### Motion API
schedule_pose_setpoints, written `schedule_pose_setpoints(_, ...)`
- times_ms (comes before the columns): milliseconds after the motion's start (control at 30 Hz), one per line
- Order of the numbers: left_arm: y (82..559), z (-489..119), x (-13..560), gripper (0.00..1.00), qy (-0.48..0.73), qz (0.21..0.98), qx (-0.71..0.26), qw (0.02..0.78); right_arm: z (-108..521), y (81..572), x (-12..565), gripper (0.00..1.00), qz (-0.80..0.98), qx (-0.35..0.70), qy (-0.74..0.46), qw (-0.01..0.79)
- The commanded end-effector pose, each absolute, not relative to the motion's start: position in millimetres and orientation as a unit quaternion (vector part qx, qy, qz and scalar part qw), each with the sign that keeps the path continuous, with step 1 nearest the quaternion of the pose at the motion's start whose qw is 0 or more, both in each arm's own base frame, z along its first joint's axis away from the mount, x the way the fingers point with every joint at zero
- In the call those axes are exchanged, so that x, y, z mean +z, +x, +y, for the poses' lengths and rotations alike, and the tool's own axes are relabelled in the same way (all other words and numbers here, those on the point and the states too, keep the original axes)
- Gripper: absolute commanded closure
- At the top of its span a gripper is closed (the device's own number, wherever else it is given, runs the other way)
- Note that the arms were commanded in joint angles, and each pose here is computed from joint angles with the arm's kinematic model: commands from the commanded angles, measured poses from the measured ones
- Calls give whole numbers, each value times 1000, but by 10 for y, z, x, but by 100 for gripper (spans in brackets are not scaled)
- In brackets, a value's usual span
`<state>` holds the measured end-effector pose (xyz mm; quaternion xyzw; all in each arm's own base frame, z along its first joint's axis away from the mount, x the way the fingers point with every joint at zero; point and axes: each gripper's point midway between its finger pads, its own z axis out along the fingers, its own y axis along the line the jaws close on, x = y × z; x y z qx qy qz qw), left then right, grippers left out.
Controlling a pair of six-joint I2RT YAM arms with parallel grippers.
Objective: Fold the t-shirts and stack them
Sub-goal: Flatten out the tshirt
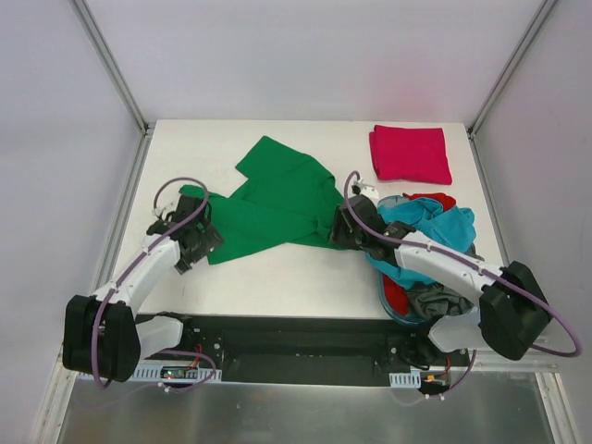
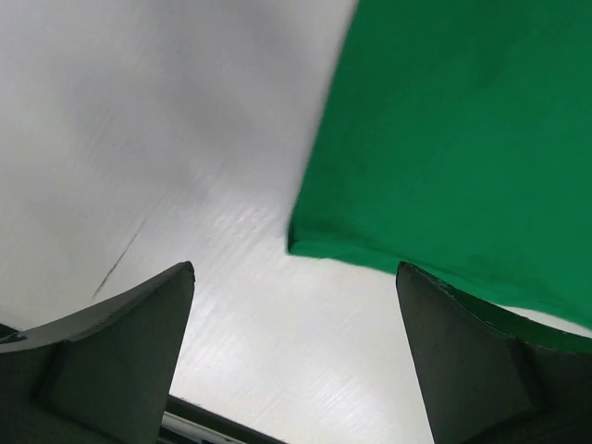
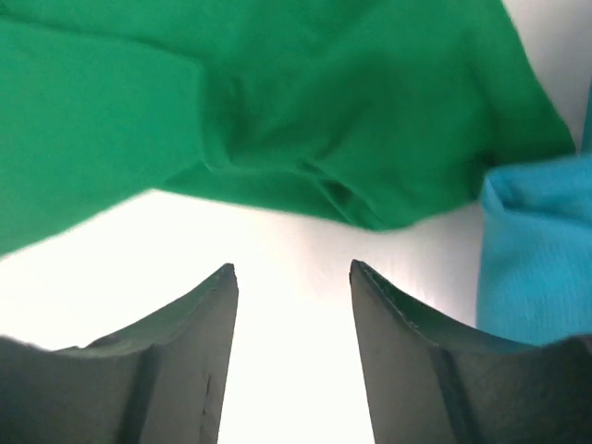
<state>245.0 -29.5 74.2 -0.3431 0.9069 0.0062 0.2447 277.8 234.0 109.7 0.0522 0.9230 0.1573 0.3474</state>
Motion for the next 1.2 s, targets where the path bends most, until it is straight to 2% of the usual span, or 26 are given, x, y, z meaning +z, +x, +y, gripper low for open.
schedule_pose_setpoints(0,2116,-357,438,12,-394,895,-3,208,2306,2534,1107,37,916,190,42,351)
schedule_pose_setpoints(67,2074,-392,366,14,-394,896,-11,204,2183,2551,1203,24,904,185,51,381)
schedule_pose_setpoints(133,2124,-483,314,17,-390,897,-38,205,2044,2583,1296,1,893,172,62,412)
schedule_pose_setpoints(167,2160,-543,299,18,-386,898,-54,205,1986,2592,1337,4,888,166,65,424)
schedule_pose_setpoints(267,2259,-673,260,23,-373,903,-81,198,1839,2605,1400,4,879,149,74,447)
schedule_pose_setpoints(500,2353,-643,77,31,-379,908,-44,173,1868,2566,1528,4,868,173,41,464)
schedule_pose_setpoints(767,2446,-546,60,41,-395,899,-18,190,1784,2593,1556,4,857,161,39,487)
schedule_pose_setpoints(967,2482,-562,3,66,-393,902,-14,179,1748,2591,1524,4,859,150,32,489)
schedule_pose_setpoints(1067,2501,-526,-12,85,-387,904,-1,182,1738,2583,1511,4,862,145,25,486)
schedule_pose_setpoints(1100,2514,-504,-8,97,-386,904,3,185,1746,2575,1509,4,863,144,20,484)
schedule_pose_setpoints(1167,2526,-474,10,100,-384,903,8,191,1739,2556,1499,4,865,142,12,482)
